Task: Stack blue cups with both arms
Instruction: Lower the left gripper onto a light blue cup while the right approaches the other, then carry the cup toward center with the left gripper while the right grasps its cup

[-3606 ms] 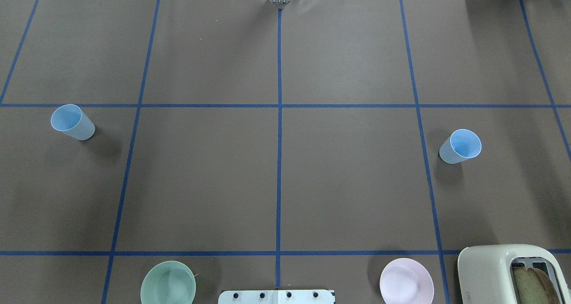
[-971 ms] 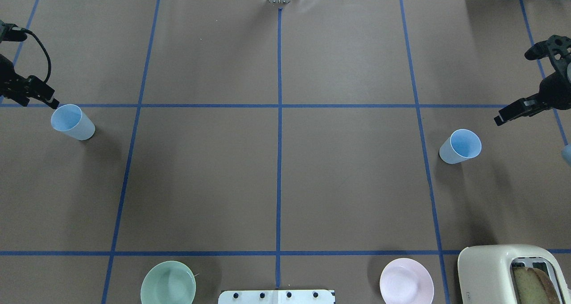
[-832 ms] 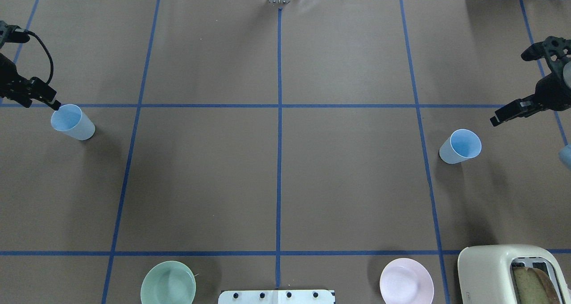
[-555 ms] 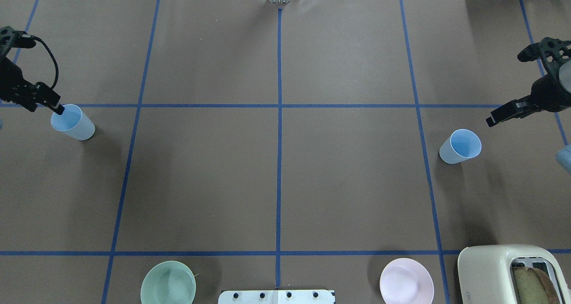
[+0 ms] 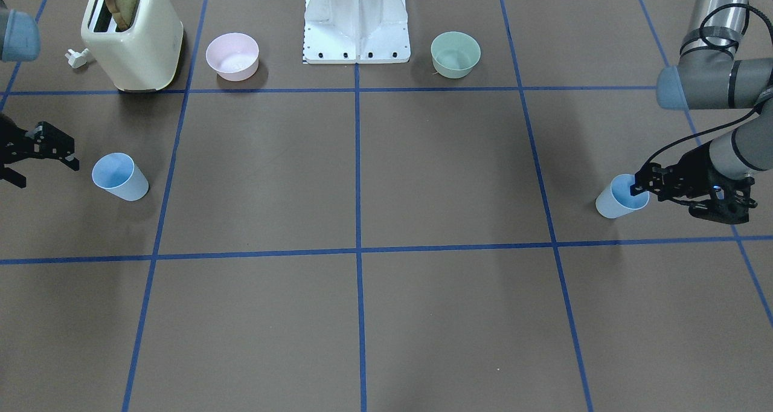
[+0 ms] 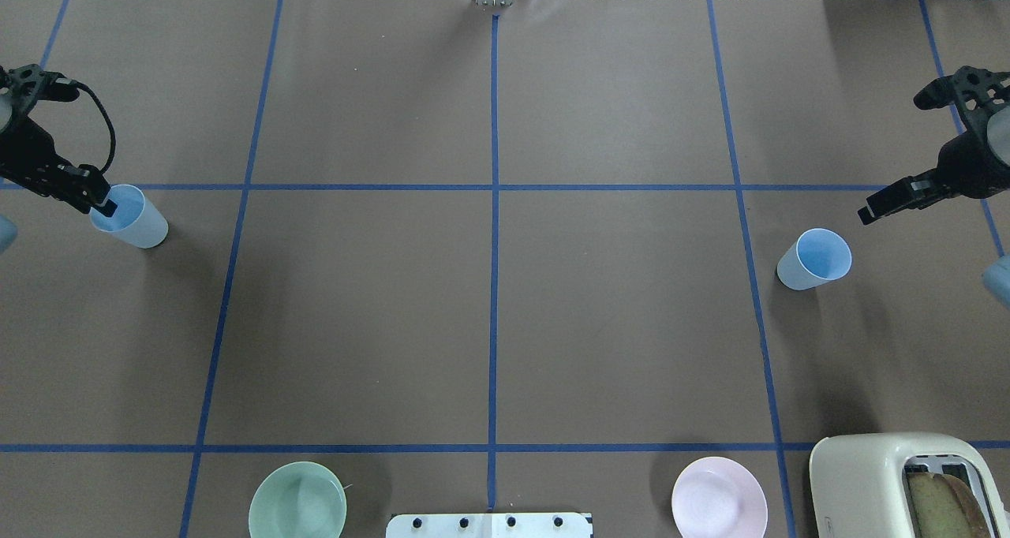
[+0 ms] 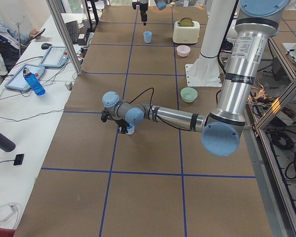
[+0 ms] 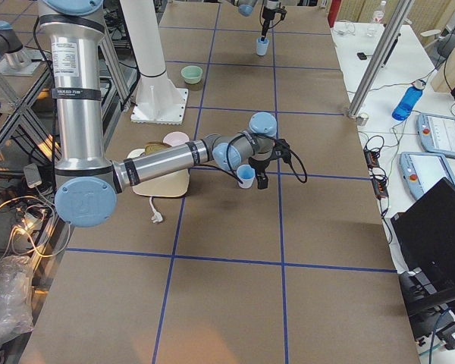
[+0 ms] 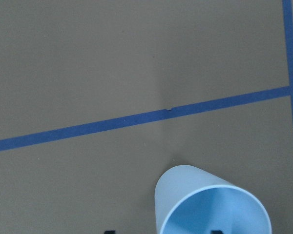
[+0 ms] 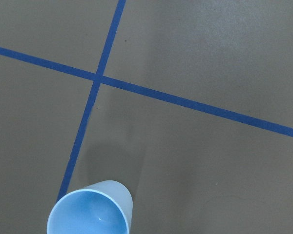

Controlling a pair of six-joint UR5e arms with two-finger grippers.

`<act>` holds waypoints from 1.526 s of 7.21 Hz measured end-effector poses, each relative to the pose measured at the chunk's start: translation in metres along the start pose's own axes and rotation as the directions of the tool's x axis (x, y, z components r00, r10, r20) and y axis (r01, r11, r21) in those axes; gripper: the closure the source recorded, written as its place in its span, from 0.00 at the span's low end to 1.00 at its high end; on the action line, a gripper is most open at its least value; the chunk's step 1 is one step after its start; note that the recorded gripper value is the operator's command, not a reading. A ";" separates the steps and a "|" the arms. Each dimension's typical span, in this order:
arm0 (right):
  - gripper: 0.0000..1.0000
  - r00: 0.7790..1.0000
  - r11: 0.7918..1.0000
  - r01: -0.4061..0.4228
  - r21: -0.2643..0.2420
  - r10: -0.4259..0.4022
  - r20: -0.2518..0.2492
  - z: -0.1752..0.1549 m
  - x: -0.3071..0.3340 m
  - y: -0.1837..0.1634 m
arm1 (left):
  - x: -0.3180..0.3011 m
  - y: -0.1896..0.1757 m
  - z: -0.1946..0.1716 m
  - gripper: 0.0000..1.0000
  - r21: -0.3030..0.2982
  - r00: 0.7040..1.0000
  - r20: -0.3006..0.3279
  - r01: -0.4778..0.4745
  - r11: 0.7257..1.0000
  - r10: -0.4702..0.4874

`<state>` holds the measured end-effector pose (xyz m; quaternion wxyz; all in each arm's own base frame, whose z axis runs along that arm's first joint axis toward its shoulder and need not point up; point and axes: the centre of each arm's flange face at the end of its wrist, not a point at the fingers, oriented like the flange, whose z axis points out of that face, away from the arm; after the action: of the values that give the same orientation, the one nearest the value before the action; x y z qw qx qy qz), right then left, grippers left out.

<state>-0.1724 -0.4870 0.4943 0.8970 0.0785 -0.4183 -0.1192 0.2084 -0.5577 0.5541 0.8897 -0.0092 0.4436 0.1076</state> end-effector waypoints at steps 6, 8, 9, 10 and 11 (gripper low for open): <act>0.01 1.000 1.000 0.001 0.000 -0.001 -0.001 0.000 0.000 -0.002 | 0.014 0.002 -0.003 1.00 -0.001 1.000 -0.023 -0.016 1.000 0.016; 0.01 1.000 1.000 0.004 -0.001 -0.004 0.001 0.001 -0.002 -0.001 | 0.036 -0.002 -0.015 1.00 0.000 0.997 -0.074 -0.001 1.000 0.001; 0.01 1.000 1.000 0.006 -0.003 -0.006 0.002 0.002 -0.003 -0.001 | 0.054 -0.010 -0.026 1.00 0.011 0.995 -0.090 0.037 0.999 -0.035; 0.02 1.000 1.000 0.010 -0.006 -0.009 0.003 0.004 -0.004 0.000 | 0.073 -0.021 -0.037 1.00 0.025 0.992 -0.105 0.079 0.997 -0.076; 0.02 1.000 1.000 0.015 -0.011 -0.015 0.004 0.007 -0.007 0.002 | 0.093 -0.033 -0.048 1.00 0.037 0.986 -0.119 0.126 0.991 -0.121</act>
<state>-0.1814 -0.4838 0.4943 0.8957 0.0763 -0.4188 -0.1284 0.2311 -0.5779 0.4488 0.8672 -0.0229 0.4957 0.0416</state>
